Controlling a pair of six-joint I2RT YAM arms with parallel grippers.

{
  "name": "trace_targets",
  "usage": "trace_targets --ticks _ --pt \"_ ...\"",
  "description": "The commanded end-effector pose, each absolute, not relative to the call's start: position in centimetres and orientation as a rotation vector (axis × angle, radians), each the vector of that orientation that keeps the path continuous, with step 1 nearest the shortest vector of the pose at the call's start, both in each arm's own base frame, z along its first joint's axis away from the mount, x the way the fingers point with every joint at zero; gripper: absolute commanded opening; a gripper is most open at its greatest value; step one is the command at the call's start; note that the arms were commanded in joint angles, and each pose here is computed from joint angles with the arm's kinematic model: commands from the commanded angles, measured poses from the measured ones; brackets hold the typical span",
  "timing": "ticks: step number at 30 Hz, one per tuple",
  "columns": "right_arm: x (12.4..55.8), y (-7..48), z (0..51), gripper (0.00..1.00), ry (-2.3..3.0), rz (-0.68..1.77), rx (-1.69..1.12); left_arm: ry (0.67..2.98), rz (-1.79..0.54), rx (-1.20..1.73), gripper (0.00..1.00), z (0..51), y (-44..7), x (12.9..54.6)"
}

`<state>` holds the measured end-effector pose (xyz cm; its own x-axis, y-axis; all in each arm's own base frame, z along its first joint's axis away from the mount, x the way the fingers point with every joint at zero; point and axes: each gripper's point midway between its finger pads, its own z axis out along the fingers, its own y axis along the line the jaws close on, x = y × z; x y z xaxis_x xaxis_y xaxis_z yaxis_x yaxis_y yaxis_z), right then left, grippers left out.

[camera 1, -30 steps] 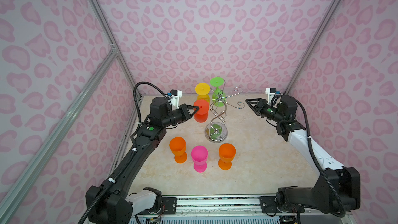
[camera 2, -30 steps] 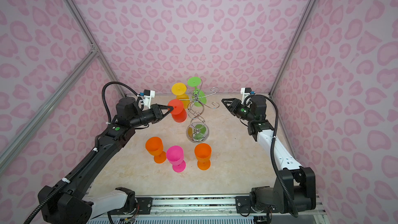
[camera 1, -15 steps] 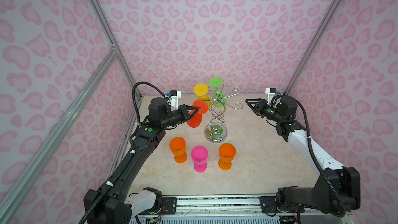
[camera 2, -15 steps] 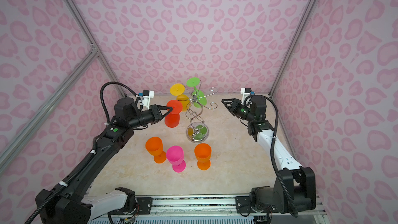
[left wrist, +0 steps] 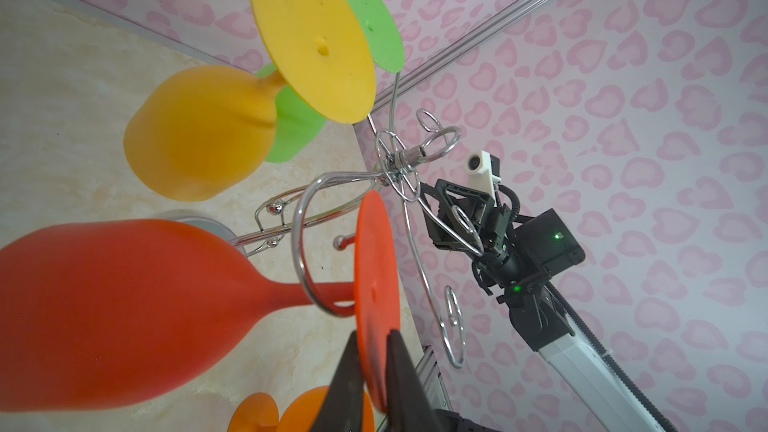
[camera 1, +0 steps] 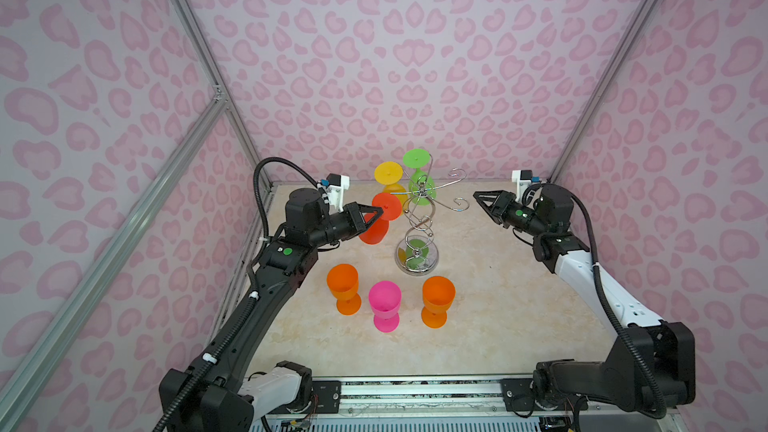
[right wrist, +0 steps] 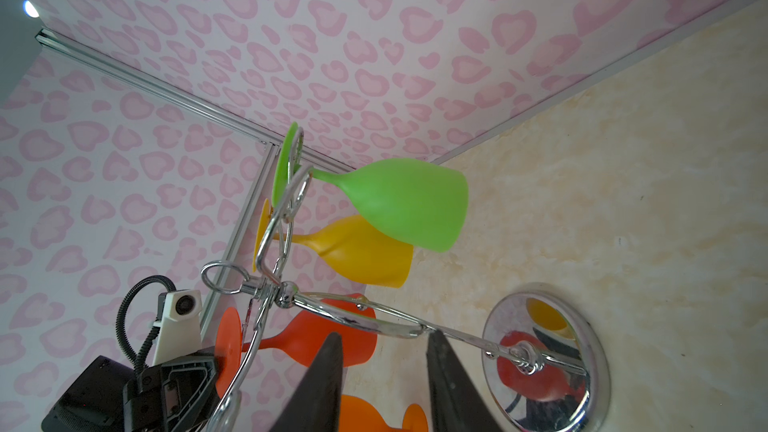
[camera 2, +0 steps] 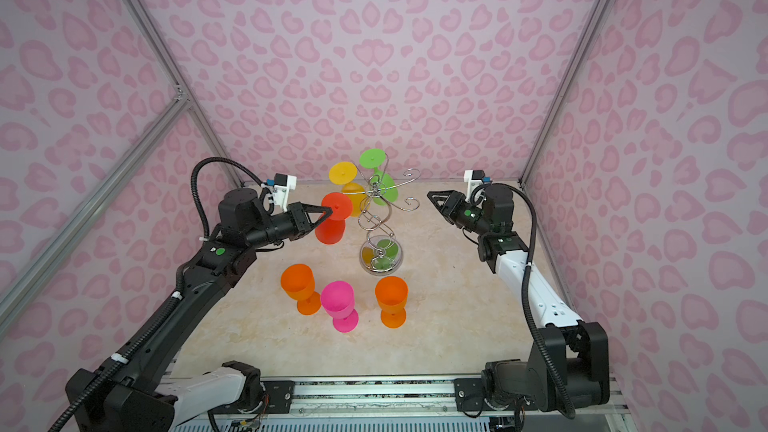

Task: Take the wine glass off the wine glass rack
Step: 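Close the left gripper on the red glass's base on the rack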

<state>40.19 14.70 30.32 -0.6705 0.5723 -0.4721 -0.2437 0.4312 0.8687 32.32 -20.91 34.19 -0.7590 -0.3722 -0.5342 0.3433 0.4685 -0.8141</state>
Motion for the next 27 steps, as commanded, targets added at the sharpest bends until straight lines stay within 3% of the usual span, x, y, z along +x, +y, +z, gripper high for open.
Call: trace_targets --ticks 1,15,27 --pt "40.3 14.7 30.7 0.35 1.883 1.333 0.263 2.003 -1.332 0.002 0.11 35.3 -20.9 32.2" --pt "40.3 14.7 30.6 0.35 1.875 1.352 0.274 1.987 -1.363 -0.02 0.02 36.2 -20.6 31.9" --pt "40.3 14.4 30.8 0.35 1.868 1.354 0.277 1.934 -1.484 -0.057 0.02 37.8 -20.5 31.9"
